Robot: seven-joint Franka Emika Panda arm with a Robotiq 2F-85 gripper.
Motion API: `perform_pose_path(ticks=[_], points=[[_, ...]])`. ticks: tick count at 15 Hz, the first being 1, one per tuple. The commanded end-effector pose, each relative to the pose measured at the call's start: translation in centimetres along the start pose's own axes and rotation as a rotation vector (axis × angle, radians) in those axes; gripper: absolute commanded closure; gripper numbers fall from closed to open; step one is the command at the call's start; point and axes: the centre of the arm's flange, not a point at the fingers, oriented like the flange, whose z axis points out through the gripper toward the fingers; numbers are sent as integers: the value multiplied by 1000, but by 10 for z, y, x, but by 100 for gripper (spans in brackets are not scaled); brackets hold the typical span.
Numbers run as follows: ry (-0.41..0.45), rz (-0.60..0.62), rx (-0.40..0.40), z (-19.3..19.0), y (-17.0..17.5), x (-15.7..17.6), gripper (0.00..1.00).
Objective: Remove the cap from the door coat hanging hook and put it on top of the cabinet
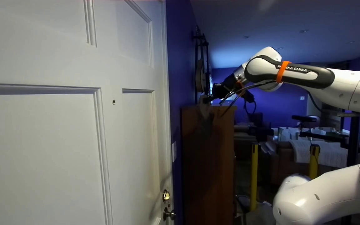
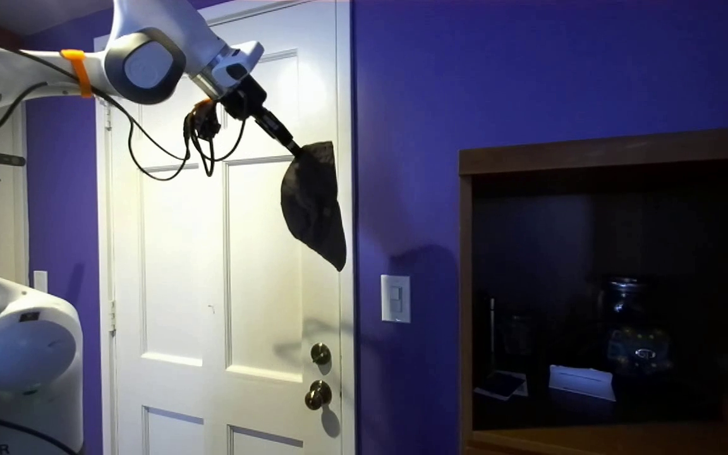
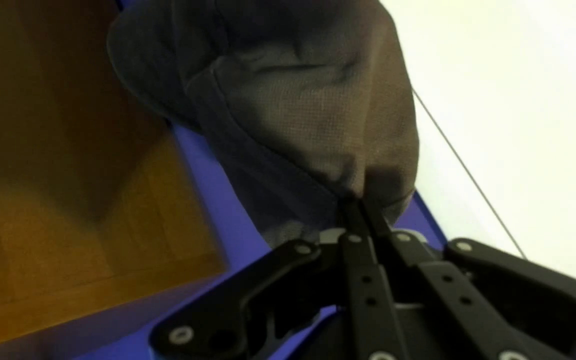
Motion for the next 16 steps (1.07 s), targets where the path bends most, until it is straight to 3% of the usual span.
perform_pose_path(ticks=[1,6,7,16], points=[[66,58,-9,-18,22,58,99],[177,138,-46,-33,62,111,99],[127,107,-36,-32,55,76,99],[127,105,-45,-29,56,80,96]])
